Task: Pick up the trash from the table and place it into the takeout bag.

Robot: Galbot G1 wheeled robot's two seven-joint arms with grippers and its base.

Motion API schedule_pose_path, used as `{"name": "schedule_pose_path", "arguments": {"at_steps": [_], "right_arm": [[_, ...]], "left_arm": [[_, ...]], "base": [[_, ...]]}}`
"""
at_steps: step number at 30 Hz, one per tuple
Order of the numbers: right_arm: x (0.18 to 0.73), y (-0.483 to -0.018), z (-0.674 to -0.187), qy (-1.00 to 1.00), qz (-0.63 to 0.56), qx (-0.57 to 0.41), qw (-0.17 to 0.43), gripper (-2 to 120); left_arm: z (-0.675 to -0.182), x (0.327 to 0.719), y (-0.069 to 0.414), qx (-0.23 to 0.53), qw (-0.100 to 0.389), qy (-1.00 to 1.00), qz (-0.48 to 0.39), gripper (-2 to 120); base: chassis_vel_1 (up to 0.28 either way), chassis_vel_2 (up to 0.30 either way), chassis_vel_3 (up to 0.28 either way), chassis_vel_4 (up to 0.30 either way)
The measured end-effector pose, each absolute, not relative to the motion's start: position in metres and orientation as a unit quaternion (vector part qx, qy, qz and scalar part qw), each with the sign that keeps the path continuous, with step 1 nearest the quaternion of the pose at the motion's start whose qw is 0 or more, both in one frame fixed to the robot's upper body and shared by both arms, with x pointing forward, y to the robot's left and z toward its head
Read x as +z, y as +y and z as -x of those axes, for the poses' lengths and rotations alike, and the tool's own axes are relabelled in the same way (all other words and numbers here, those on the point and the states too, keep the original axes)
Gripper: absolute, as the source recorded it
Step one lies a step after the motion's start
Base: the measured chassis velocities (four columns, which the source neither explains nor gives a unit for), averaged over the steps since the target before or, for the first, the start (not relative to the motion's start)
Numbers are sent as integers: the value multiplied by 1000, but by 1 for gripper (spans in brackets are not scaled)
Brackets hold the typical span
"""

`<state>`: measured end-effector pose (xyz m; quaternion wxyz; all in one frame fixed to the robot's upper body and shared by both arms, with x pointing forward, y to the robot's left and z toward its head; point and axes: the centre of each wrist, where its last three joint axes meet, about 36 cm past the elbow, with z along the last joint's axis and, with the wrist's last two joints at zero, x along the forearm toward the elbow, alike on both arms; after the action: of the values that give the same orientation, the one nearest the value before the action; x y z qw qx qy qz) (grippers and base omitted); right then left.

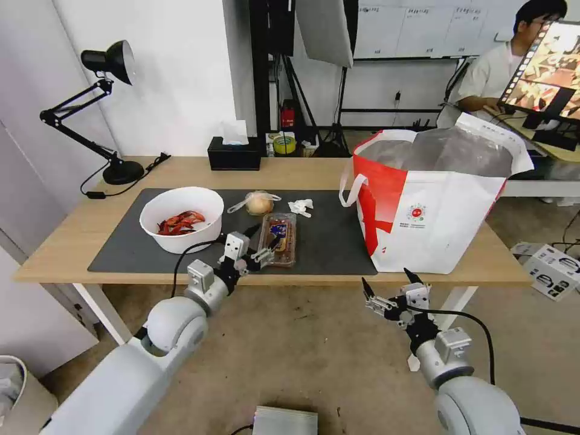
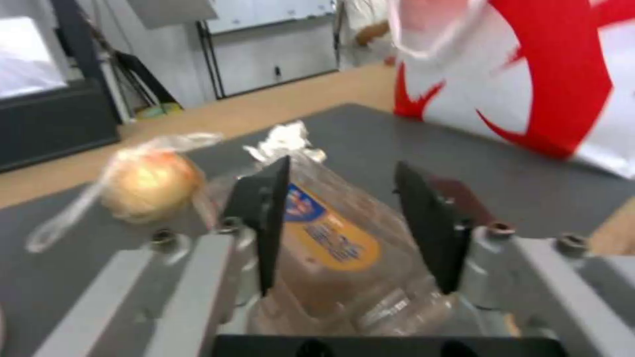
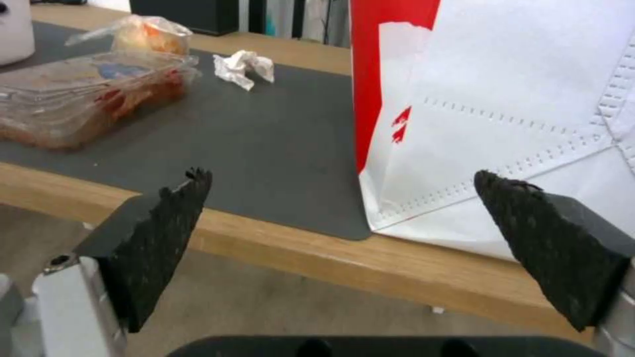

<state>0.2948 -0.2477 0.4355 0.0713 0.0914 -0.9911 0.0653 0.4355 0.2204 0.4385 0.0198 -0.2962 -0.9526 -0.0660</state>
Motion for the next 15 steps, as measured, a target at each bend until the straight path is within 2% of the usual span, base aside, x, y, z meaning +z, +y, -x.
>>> {"name": "schedule_pose_path", "arguments": {"at_steps": [1,4,5,11,15], "right_arm": [[435,-248,-295,-991,-91,65,71,100],[434,-247,-295,-991,-92,65,74,100],[434,-247,-295,-991,-92,65,74,100],[433,-250,-296,-991,-90,64,75,100],[434,-252,-296,-991,-86,64,74,100]], "left_arm": [[-436,439,220,-66,20,-953,296,39],[-439,431,213,-55,34,-948,311,23],[-439,431,213,-55,34,-948,311,23],[-451,422,207,-51,49,-945,321,0],[-457,418,202,-58,52,-942,328,0]], "base": [[0,0,0,0],[0,0,0,0],[0,0,0,0],[0,0,0,0],[0,0,0,0]]}}
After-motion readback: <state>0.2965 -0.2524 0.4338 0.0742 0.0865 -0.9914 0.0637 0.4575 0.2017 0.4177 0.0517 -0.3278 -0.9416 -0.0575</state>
